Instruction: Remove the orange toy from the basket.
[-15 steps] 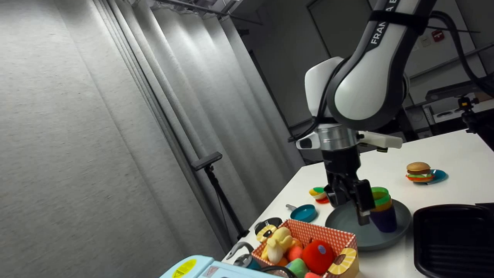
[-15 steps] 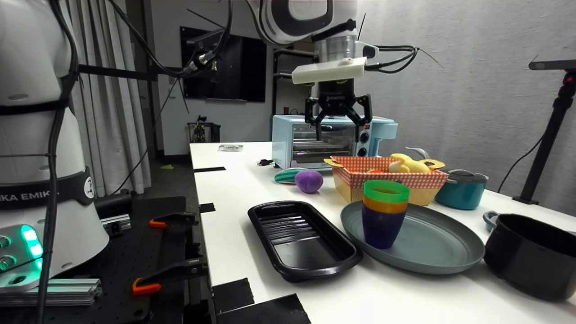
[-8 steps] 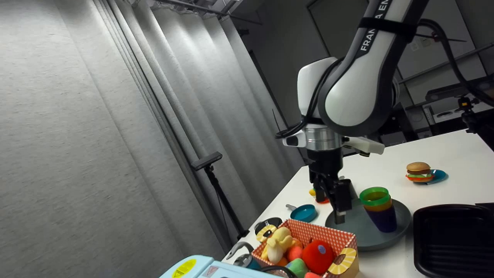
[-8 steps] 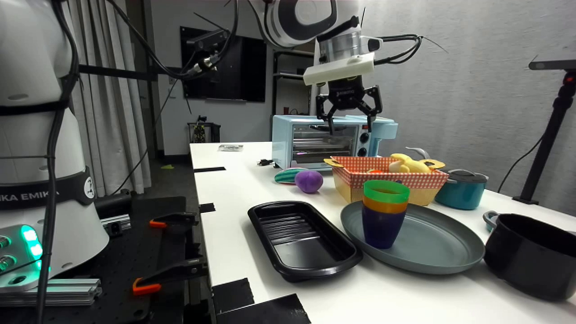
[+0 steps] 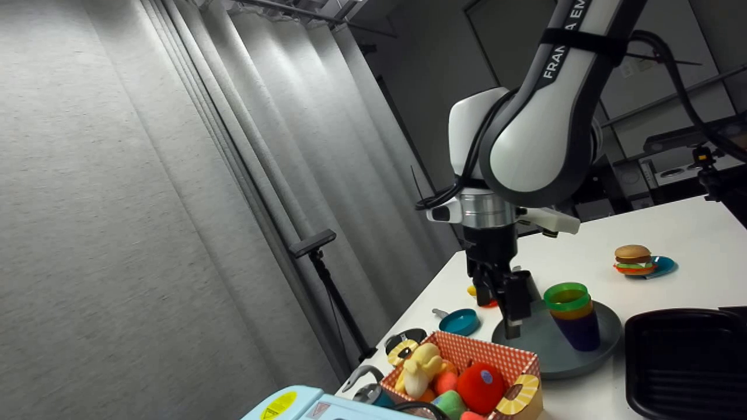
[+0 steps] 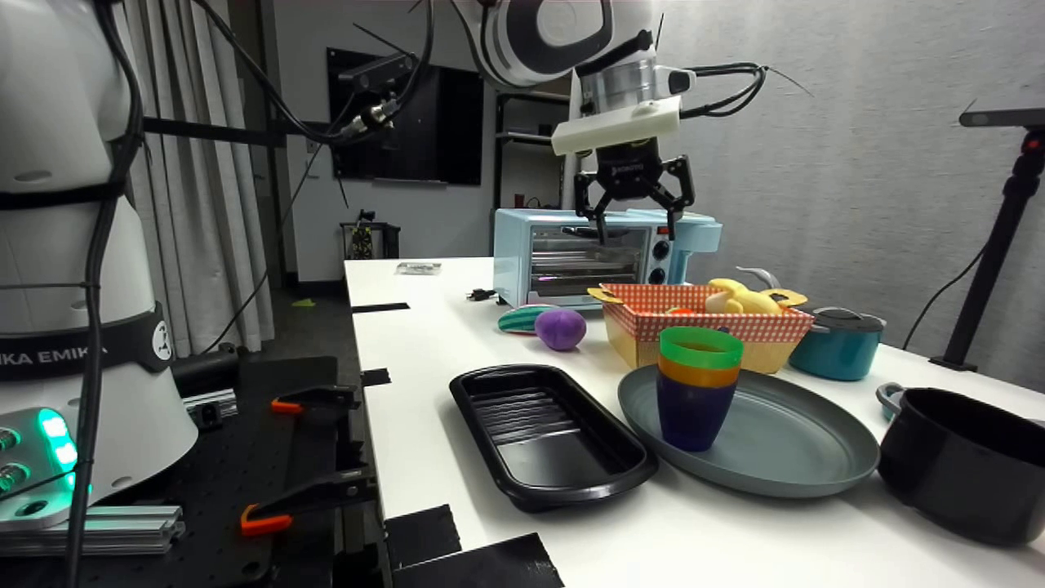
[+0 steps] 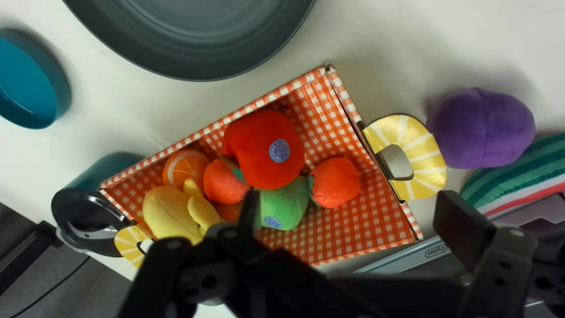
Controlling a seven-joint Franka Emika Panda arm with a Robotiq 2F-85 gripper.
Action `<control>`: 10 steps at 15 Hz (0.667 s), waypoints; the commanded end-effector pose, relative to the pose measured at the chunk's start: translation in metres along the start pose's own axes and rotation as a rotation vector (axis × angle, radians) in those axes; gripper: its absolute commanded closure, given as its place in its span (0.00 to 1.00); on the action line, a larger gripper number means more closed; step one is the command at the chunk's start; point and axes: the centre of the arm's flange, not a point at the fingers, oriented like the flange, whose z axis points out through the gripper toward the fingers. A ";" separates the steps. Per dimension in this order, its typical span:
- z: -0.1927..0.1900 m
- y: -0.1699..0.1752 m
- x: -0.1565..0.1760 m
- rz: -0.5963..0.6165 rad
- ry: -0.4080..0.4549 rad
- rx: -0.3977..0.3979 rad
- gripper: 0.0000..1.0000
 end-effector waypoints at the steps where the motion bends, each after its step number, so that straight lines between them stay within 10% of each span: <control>1: 0.006 0.004 0.004 -0.006 0.010 -0.003 0.00; 10: 0.038 0.025 0.020 -0.016 0.037 -0.024 0.00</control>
